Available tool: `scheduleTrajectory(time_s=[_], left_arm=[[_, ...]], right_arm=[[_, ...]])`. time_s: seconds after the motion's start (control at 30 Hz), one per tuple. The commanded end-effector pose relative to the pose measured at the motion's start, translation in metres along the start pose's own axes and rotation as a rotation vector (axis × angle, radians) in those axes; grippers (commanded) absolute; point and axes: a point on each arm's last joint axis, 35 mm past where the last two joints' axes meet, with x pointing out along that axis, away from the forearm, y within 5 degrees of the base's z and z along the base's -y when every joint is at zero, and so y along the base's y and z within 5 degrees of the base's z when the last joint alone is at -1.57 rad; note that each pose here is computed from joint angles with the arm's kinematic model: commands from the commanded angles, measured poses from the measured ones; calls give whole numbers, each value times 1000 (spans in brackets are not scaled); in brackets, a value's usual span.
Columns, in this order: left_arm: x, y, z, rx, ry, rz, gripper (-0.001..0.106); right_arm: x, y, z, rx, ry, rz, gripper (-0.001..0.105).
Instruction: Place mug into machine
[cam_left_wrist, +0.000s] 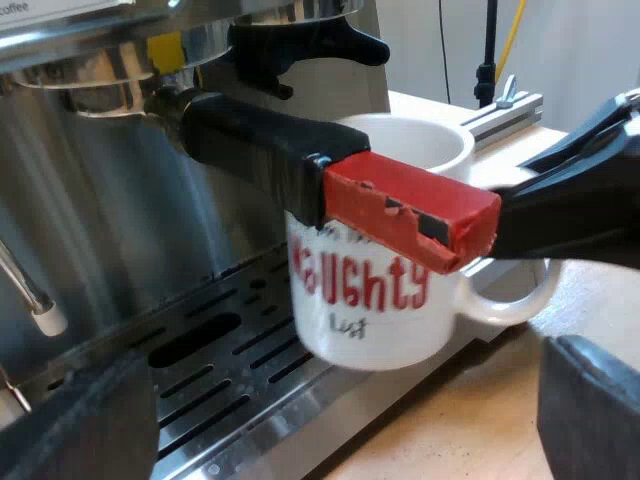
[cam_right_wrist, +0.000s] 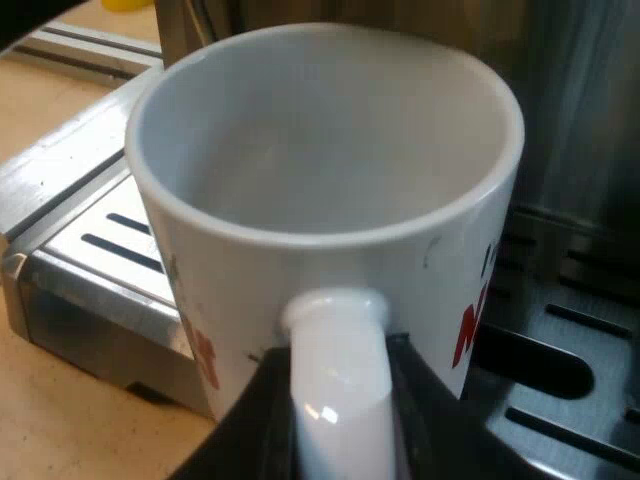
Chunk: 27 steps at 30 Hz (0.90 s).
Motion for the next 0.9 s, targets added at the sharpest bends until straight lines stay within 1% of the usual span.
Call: scheduleTrajectory(time_s=[0.03,0.23,0.27,0.33,0.43,0.47,0.5,0.53,0.57,0.6,0.63,0.67,0.7,0.77,0.9], left_arm=[[0,0,2,-8,-16,0,78],[0,0,2,-11,-16,0,78],[0,0,2,-35,-17,0,78],[0,0,2,-42,-17,0,78],[0,0,2,-49,-17,0,78],[0,0,2,-49,-17,0,78],[0,0,2,-49,-17,0,78],[0,0,2,-49,-17,0,78],[0,0,2,-49,-17,0,78],[0,0,2,-49,-17,0,78],[0,0,2,-49,-17,0,78],[0,0,2,-49,-17,0,78],[0,0,2,-49,-17,0,78],[0,0,2,-49,-17,0,78],[0,0,2,-49,-17,0,78]], right_arm=[[6,0,13,18,-58,-17,0],[21,5,14,12,-40,-20,0],[26,7,15,10,-36,-19,0],[33,9,18,10,-36,-19,0],[40,11,21,-21,-34,-36,0],[43,11,22,-35,-33,-50,3],[45,11,24,-43,-37,-51,9],[46,12,25,-46,-37,-51,12],[47,12,27,-47,-41,-52,19],[48,12,27,-46,-45,-43,29],[48,12,28,-46,-46,-41,33],[48,12,27,-46,-45,-41,44],[48,12,27,-46,-44,-46,50],[47,12,27,-49,-37,-48,55],[44,11,25,-48,-31,-63,55]])
